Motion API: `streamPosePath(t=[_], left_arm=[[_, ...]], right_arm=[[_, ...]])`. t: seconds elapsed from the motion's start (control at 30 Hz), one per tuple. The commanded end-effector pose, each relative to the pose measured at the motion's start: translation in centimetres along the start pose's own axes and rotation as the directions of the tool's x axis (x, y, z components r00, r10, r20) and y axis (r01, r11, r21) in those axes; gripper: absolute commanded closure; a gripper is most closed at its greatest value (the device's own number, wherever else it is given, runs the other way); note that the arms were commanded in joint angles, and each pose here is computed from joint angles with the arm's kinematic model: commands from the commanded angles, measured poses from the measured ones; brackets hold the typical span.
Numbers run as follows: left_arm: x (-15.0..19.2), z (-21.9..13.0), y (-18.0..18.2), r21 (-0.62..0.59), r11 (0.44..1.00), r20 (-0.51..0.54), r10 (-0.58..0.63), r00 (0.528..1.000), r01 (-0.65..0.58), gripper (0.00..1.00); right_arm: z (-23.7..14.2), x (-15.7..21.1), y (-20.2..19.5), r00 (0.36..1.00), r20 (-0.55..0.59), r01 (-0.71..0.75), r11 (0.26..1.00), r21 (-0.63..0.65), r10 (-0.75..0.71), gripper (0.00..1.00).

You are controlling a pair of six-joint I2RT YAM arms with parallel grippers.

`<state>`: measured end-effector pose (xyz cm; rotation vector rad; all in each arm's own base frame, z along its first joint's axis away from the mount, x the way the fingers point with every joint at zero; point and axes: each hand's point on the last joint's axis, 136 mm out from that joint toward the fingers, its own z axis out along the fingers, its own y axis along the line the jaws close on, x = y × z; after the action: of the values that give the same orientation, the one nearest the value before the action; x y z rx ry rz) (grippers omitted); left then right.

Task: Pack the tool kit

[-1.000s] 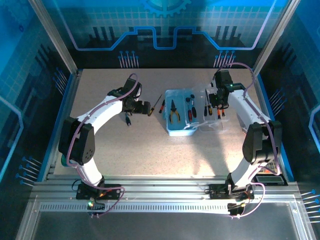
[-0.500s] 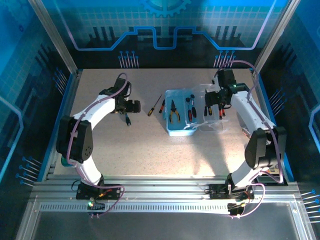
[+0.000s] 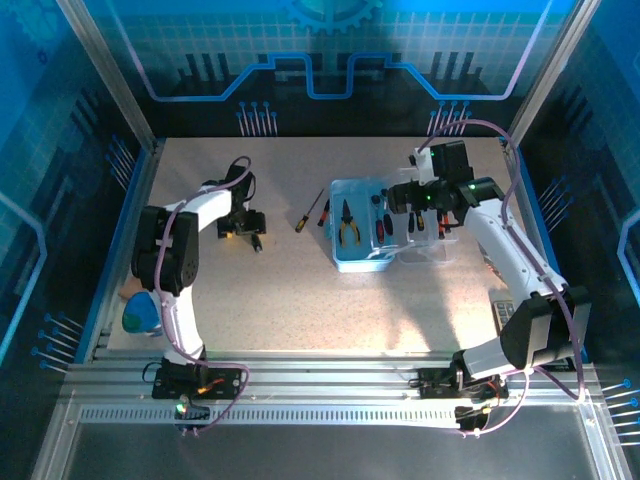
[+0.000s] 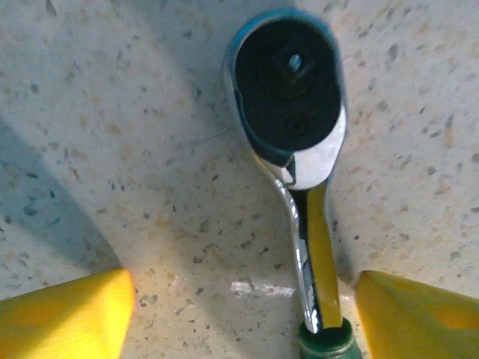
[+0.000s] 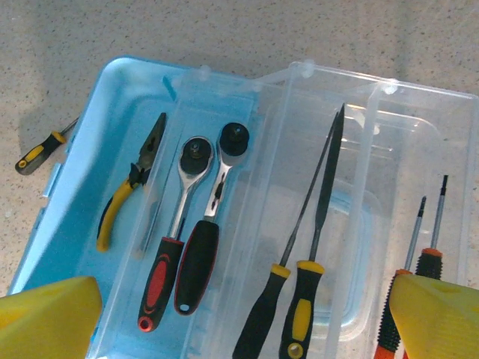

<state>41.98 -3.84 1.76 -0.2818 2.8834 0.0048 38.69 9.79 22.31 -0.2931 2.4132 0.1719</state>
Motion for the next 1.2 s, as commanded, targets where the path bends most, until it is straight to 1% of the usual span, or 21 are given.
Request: streamPosePath(t=[0.0,0.17,0.4,0.57,0.73,0.93,1.03,1.17], left_arm=[[-1.8,-0.2,-0.2,0.006,1.0,0.028,-0.004,1.0,0.004,0.29],[-2.2,0.5,0.0,-0.019,1.0,-0.004,0.016,1.0,-0.016,0.43],[-2.4,1.8,0.0,-0.023,0.999,-0.058,0.041,0.997,-0.043,0.55],[-2.2,2.4,0.1,-0.014,0.999,-0.083,0.049,0.995,-0.051,0.7],[-2.0,2.4,-0.3,0.009,0.999,-0.092,0.052,0.994,-0.052,0.8],[-1.8,1.7,-0.9,0.053,0.998,-0.086,0.049,0.995,-0.044,1.0],[-1.8,0.4,-1.5,0.094,0.995,-0.063,0.04,0.997,-0.034,1.0],[-2.2,-2.3,-2.6,0.171,0.985,-0.014,0.026,1.0,-0.023,1.0]], right_arm=[[0.0,0.1,0.9,1.0,0.005,0.001,1.0,-0.031,-0.001,0.0],[-0.2,0.0,1.0,1.0,0.01,0.003,0.999,-0.037,-0.002,0.0],[-0.9,-0.1,1.0,1.0,0.023,0.008,0.999,-0.035,-0.007,0.0],[-1.3,-0.1,1.0,1.0,0.028,0.01,0.999,-0.034,-0.009,0.0],[-1.8,-0.2,1.1,0.999,0.037,0.01,0.999,-0.039,-0.008,0.0],[-2.0,-0.3,1.4,0.999,0.041,0.011,0.999,-0.053,-0.009,0.01],[-2.3,-0.4,1.5,0.999,0.046,0.013,0.998,-0.057,-0.011,0.0],[-2.4,-0.5,1.7,0.999,0.052,0.015,0.998,-0.068,-0.011,0.0]])
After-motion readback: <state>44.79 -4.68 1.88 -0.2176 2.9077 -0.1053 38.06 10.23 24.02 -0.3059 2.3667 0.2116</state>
